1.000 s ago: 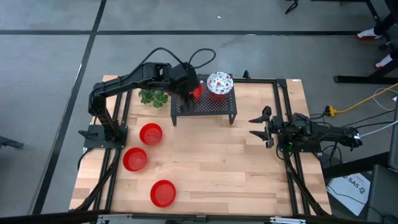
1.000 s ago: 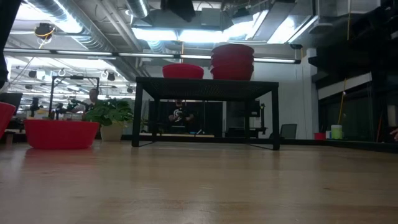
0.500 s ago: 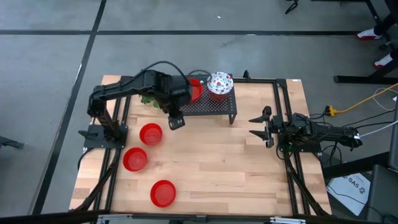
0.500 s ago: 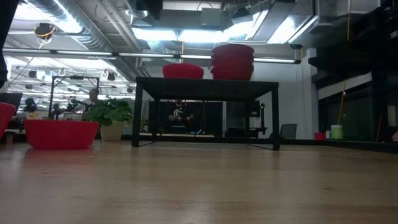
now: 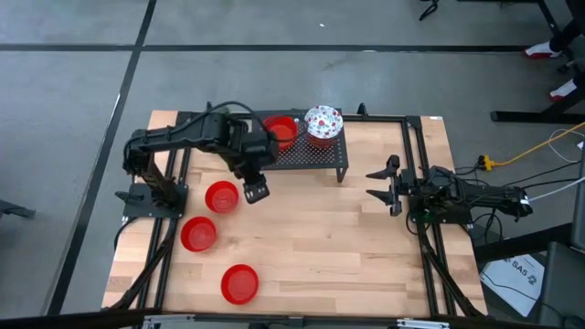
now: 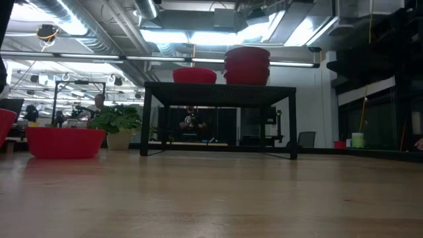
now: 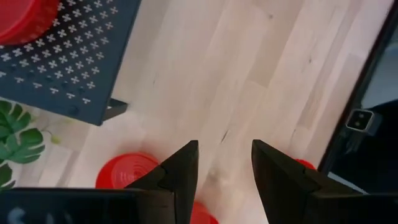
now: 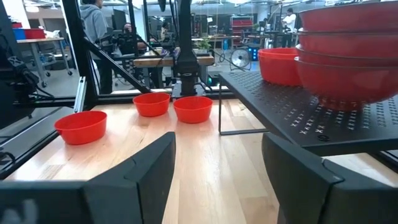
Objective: Pick & Place Mini bowls
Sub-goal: Stack the top red bowl on the top of the red bowl on the shelf
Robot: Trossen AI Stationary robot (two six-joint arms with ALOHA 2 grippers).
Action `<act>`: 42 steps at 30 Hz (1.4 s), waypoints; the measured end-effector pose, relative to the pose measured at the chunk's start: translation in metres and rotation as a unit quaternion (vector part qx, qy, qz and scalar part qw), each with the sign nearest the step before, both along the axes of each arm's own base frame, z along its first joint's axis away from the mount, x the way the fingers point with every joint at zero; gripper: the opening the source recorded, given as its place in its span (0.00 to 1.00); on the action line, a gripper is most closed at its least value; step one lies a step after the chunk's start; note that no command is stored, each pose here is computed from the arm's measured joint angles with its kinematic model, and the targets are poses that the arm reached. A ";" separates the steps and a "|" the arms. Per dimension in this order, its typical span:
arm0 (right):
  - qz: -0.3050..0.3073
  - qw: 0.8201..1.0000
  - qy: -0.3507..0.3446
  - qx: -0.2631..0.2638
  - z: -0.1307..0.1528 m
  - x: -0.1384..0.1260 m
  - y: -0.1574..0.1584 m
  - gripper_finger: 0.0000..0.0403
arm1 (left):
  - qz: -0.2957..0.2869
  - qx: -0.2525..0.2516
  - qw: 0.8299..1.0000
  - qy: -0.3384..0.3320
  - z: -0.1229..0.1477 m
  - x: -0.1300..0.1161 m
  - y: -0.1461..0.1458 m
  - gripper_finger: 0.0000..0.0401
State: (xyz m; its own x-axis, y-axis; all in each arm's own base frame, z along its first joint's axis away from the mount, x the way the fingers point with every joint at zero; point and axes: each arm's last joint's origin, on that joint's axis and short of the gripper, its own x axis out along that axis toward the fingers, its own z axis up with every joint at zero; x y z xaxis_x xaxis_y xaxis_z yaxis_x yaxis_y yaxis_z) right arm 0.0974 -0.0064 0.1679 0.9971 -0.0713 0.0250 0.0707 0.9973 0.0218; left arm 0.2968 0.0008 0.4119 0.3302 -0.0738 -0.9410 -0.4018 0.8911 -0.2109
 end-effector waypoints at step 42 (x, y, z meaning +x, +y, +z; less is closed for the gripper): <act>-0.001 0.998 0.052 0.027 -0.009 0.006 0.000 0.59 | 0.047 0.200 0.966 0.158 -0.184 -0.041 -0.080 0.36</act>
